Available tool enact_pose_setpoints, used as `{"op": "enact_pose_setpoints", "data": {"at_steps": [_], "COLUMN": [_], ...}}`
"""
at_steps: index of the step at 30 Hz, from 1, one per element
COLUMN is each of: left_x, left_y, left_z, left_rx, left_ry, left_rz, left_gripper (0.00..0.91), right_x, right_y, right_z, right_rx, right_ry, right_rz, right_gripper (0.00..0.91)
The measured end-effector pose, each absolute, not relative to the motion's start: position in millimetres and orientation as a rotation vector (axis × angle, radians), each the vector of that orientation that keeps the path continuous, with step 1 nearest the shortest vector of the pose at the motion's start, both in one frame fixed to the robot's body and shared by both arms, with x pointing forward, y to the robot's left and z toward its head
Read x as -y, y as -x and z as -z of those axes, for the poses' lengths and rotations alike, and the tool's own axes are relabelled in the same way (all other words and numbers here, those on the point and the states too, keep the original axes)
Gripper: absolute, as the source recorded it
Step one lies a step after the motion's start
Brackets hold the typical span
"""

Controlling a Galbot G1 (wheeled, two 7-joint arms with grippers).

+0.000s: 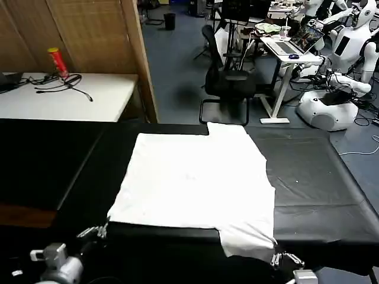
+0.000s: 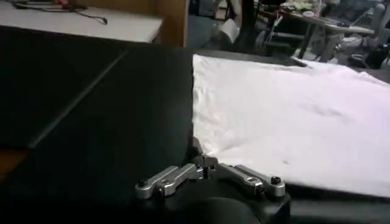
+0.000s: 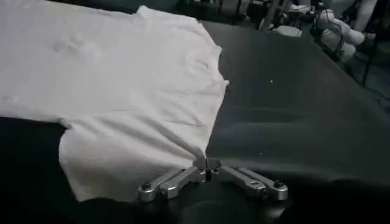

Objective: Fold and organize the clothes.

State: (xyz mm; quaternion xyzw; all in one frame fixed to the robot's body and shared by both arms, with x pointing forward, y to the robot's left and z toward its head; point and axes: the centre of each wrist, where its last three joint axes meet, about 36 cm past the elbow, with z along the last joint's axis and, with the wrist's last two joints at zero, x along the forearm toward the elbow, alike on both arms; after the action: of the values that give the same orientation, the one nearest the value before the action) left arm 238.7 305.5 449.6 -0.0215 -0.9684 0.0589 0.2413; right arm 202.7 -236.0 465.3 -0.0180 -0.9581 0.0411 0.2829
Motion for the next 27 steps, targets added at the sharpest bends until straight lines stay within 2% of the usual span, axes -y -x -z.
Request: {"op": "enact_pose_setpoints", "data": {"at_steps": [12, 27], "left_x": [-289.4, -283.3], "left_y": [-264.9, -318.3], "left_z": [-445.7, -428.7], "left_rx": [2.763, 2.832], "left_ry": [0.035, 0.003], "left_rz": [-0.237, -0.213], "left_gripper": [0.0, 0.0], "right_x": [255.7, 272.7], "right_y": [-262.5, -378.5], "right_z": [-453.7, -429.4], "right_rx": [2.771, 2.874], "right_ry": [-0.066, -0.054], "right_rz": [0.025, 0.062], "right_gripper": [0.01, 0.01]}}
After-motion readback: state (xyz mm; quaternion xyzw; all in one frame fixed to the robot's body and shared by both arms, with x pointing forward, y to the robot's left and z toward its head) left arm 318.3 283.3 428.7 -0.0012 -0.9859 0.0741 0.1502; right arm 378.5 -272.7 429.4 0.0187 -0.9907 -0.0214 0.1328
